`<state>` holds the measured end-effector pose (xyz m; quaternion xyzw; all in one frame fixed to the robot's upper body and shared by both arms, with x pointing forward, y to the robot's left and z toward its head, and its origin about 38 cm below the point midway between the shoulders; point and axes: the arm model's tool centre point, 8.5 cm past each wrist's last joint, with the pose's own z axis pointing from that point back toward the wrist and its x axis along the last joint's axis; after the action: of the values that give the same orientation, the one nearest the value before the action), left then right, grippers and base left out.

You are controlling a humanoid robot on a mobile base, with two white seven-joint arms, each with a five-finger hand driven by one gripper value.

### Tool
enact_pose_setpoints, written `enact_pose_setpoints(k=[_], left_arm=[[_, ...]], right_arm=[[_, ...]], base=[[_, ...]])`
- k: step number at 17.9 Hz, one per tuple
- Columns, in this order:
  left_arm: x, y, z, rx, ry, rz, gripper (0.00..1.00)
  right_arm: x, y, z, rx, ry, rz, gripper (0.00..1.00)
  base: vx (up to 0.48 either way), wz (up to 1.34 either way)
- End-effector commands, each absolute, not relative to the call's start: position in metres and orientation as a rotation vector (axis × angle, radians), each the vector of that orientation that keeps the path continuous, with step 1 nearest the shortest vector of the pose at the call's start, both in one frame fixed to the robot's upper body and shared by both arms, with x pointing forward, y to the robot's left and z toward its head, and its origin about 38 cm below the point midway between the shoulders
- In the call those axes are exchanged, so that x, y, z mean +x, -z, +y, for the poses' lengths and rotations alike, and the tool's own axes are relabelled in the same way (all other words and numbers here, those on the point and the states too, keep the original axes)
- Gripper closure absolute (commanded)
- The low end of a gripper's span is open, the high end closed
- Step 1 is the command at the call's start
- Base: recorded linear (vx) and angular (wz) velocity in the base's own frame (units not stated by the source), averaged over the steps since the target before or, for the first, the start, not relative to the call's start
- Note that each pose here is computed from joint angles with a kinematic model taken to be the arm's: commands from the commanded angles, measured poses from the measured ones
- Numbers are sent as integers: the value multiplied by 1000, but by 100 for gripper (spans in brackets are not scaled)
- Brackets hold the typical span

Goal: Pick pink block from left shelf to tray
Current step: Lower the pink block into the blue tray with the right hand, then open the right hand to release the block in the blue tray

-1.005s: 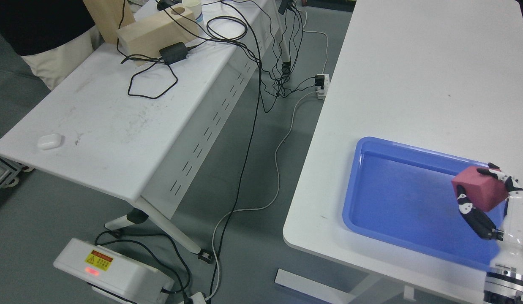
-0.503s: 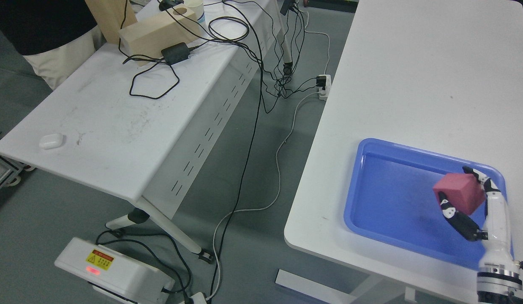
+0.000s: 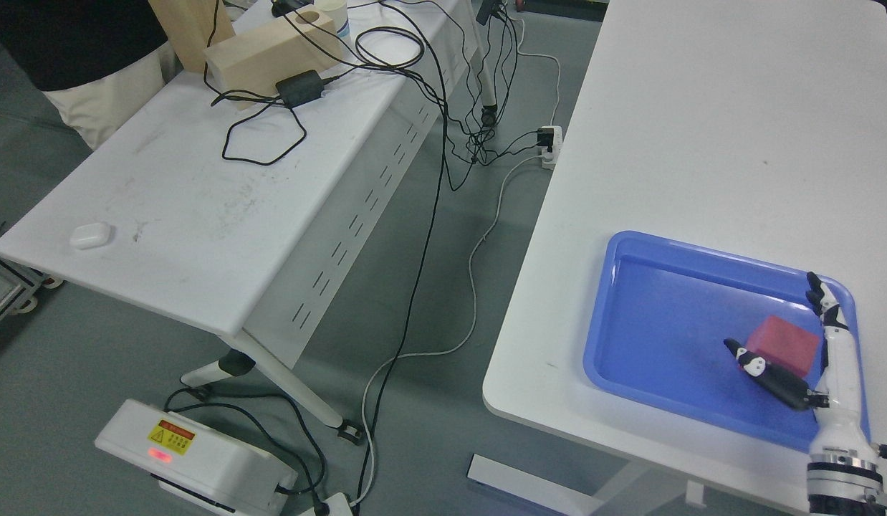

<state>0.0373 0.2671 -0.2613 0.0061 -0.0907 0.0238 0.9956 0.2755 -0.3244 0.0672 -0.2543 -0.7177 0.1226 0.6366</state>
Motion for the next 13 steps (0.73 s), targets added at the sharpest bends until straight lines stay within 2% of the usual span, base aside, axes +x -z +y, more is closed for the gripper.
enact_pose_setpoints(k=[1, 5, 13], left_arm=[[31, 261, 278, 31, -45, -174, 0], [31, 261, 278, 31, -45, -174, 0], [31, 261, 278, 31, -45, -174, 0]], right_arm=[[276, -72, -330, -501, -182, -1686, 0], [276, -73, -339, -447, -61, -1701, 0], [272, -67, -359, -459, 38, -1612, 0]], base=[[-19, 0], [-15, 0], [-37, -4]])
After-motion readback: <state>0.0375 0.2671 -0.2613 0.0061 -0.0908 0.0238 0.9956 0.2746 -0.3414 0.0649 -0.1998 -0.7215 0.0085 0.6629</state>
